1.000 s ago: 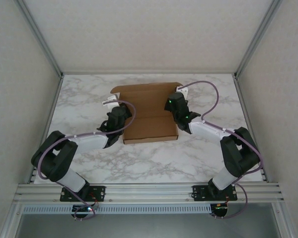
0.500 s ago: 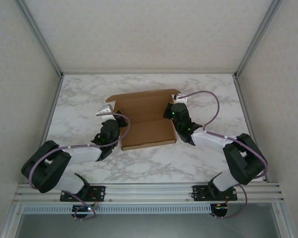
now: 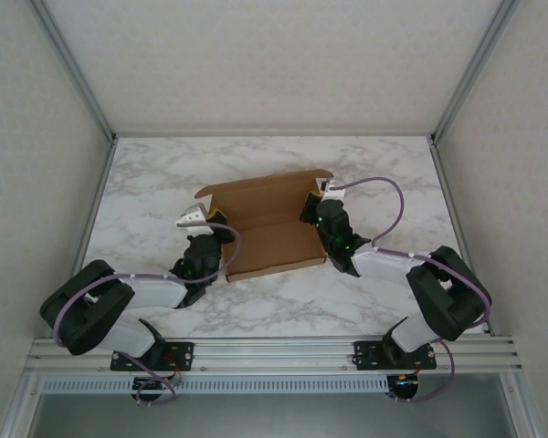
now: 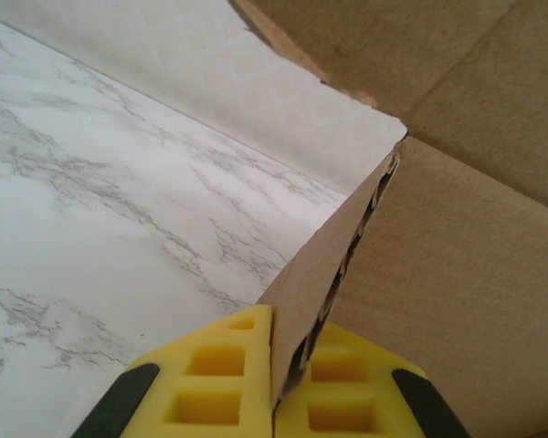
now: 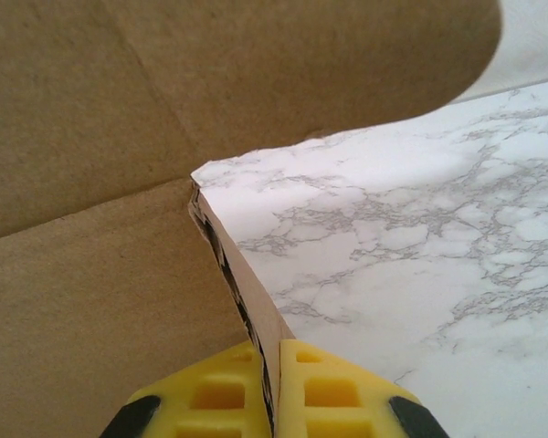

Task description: Fold the paper box

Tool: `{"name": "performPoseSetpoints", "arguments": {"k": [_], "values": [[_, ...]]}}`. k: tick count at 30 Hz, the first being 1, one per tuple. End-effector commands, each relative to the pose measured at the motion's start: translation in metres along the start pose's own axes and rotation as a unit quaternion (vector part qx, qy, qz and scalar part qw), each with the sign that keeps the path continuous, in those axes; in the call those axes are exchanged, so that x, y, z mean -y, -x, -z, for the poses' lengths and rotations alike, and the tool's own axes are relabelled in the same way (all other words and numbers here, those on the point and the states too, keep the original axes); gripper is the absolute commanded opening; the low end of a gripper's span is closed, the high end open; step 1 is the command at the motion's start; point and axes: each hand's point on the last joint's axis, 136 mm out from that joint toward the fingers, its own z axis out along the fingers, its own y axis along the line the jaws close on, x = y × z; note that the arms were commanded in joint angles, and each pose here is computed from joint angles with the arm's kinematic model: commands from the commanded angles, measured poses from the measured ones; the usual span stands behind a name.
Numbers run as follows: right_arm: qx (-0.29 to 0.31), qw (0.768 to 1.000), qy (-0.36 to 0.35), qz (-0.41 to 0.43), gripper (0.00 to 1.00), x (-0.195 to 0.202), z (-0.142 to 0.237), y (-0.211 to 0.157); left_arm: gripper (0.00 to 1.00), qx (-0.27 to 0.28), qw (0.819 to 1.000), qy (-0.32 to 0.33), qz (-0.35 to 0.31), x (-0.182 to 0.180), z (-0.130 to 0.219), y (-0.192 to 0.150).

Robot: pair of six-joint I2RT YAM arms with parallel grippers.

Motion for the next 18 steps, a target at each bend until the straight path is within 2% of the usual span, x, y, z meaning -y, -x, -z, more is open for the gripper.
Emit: {"name": "performPoseSetpoints", "arguments": {"k": [1,11,18], "values": [[-0.014,1.000,-0.017,-0.006,0.00,0.010,0.002,-0.021,0.00,-0.006,1.000,0.013,0.000,-0.011,0.006,-0.011],[-0.015,1.000,-0.017,-0.009,0.00,0.024,0.013,-0.038,0.00,-0.023,1.000,0.016,0.014,-0.024,0.017,-0.027],[-0.021,0.999,-0.019,-0.017,0.00,0.032,0.018,-0.049,0.00,-0.038,0.999,0.018,-0.004,-0.029,0.027,-0.047]]}}
